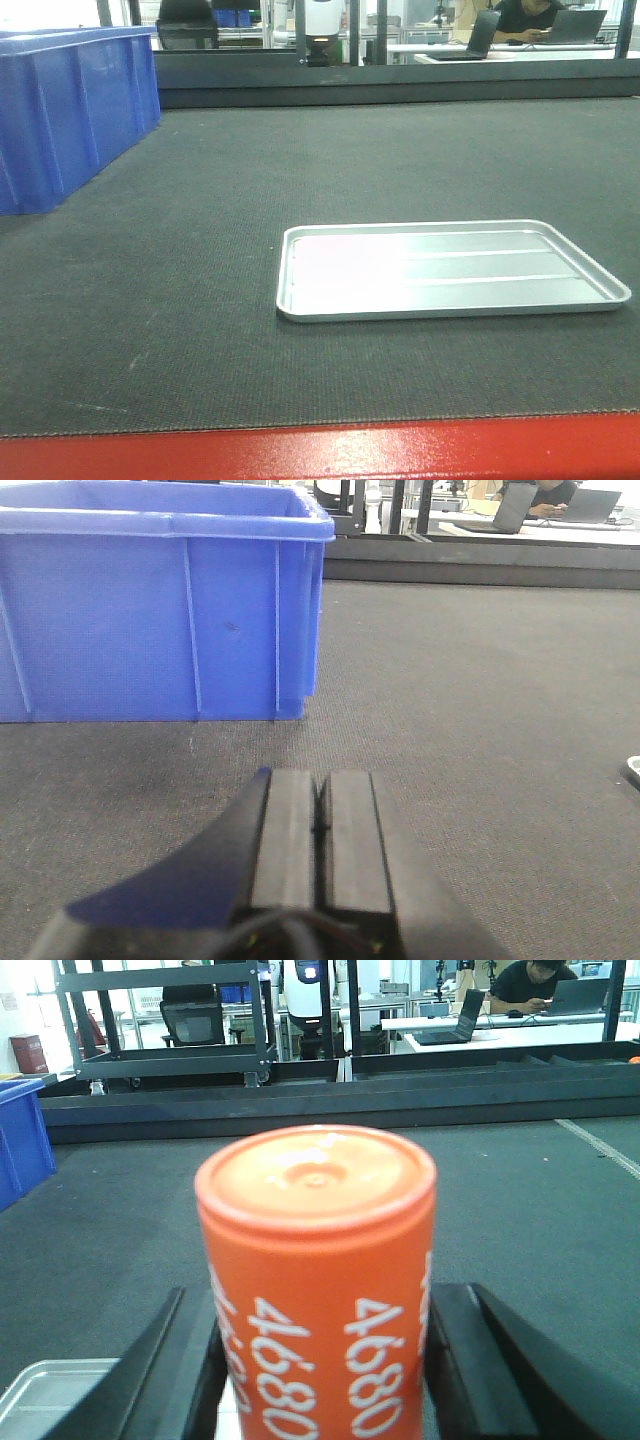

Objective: Grab orange capacitor from left shelf to right conveyor

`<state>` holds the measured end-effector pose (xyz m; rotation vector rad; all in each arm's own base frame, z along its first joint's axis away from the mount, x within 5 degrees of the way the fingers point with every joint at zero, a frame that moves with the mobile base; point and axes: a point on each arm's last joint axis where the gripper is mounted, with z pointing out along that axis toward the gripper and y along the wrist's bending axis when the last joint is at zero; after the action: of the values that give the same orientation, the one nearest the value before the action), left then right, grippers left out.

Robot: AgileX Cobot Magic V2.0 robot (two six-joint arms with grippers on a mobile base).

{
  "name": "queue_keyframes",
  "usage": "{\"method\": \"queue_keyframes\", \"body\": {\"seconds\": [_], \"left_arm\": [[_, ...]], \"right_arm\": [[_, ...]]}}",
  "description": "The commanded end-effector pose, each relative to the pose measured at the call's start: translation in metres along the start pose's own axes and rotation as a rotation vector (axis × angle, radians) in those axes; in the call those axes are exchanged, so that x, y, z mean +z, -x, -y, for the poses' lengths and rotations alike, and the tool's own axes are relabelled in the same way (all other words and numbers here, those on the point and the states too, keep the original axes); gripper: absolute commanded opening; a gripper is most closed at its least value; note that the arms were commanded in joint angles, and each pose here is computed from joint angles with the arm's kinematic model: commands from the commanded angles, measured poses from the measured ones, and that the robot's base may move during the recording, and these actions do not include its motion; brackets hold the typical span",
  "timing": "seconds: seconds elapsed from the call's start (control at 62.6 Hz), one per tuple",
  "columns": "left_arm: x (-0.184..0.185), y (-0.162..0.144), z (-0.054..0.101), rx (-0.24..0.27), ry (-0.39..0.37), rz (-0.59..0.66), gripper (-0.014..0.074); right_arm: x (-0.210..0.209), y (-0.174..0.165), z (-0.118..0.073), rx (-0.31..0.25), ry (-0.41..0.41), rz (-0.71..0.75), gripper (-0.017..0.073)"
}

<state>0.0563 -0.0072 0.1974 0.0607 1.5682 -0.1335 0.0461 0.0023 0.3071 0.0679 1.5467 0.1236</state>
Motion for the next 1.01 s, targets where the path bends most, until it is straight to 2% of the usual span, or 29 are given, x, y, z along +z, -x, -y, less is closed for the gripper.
{"method": "queue_keyframes", "body": {"seconds": [0.0,0.304,0.544,0.639,0.767,0.895,0.991], "left_arm": [[-0.001,0.010,0.000,-0.004,-0.004,0.104,-0.0127],[-0.001,0.010,0.000,-0.004,-0.004,0.104,-0.0127],[-0.001,0.010,0.000,-0.004,-0.004,0.104,-0.0127],[-0.001,0.010,0.000,-0.004,-0.004,0.104,-0.0127],[-0.001,0.010,0.000,-0.004,-0.004,0.104,-0.0127],[-0.001,0.010,0.000,-0.004,-0.004,0.104,-0.0127],[-0.001,0.010,0.000,-0.004,-0.004,0.104,-0.0127]], "right_arm": [[-0.001,0.018,-0.002,-0.004,0.008,0.115,0.0150],[0.003,0.017,-0.002,-0.003,0.005,0.086,0.0141],[0.045,0.027,-0.002,-0.001,-0.003,0.009,0.0137],[0.069,0.033,-0.008,0.001,0.042,0.010,0.0137],[0.106,0.029,-0.025,-0.004,0.142,-0.015,0.0137],[0.137,0.013,-0.047,-0.003,0.241,-0.024,0.0137],[0.157,-0.004,-0.059,-0.006,0.271,-0.044,0.0137]]}}
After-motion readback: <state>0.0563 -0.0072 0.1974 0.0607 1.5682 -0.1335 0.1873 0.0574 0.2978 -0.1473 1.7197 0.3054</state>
